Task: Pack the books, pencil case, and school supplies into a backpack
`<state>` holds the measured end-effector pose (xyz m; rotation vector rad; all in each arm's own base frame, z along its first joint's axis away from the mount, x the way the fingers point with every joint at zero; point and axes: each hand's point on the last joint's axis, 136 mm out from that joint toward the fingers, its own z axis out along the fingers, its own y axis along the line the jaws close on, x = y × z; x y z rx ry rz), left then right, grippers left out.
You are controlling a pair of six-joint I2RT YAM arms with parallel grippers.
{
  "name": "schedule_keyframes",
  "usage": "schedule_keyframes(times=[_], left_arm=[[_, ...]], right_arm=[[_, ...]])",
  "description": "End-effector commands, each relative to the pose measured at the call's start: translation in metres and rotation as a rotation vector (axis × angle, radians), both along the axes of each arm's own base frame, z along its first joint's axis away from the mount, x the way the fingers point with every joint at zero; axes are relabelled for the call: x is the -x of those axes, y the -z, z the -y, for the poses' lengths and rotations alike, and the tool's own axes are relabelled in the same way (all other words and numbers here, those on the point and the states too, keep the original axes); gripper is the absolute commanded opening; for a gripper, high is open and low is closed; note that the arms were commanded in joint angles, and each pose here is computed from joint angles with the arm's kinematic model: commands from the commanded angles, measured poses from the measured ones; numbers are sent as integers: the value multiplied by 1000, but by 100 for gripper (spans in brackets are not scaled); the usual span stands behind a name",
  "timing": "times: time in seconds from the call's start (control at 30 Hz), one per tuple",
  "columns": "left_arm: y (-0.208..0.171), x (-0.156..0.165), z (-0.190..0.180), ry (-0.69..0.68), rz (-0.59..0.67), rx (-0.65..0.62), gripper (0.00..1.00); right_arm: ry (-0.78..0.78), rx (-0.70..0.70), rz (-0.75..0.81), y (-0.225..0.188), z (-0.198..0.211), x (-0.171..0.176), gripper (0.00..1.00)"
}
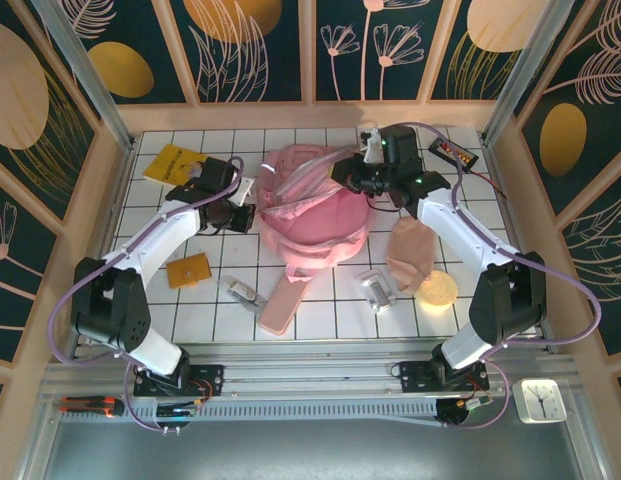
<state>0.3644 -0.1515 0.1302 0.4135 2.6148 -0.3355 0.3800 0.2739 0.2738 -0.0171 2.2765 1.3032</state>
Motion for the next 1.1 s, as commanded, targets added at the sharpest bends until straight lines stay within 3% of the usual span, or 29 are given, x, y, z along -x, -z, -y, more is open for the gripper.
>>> schedule_keyframes(times=[0.0, 0.27, 0.47, 0.53, 0.6, 0.67, 0.7, 0.77, 0.83, 0.97, 1.07], left_arm=[[7, -30, -24, -100, 74, -103, 0], [45, -60, -99, -367, 72, -215, 0], [43, -74, -107, -374, 111, -161, 0], [25, -78, -91, -329, 159, -73, 33], [-12, -76, -78, -281, 269, 25, 55], [-56, -69, -65, -226, 395, 121, 89], [-81, -63, -57, -184, 472, 176, 99], [-123, -46, -42, -101, 598, 264, 99], [-145, -35, -22, 0, 613, 314, 99], [-169, -13, 34, 209, 739, 252, 99], [-176, -9, 51, 270, 807, 234, 99]], right_arm=[[-168, -95, 167, -51, -18, 12, 0], [-90, -158, 189, -74, -4, -11, 0], [-64, -247, 180, -87, -1, -25, 0], [-51, -267, 167, -88, -2, -30, 0], [-30, -304, 160, -93, -3, -35, 0], [8, -324, 138, -93, -3, -42, 0], [26, -329, 124, -92, -4, -45, 0], [52, -327, 99, -90, -7, -49, 0], [58, -322, 80, -87, -13, -52, 0], [12, -346, 78, -93, -31, -50, 0], [-21, -358, 74, -96, -42, -48, 0]])
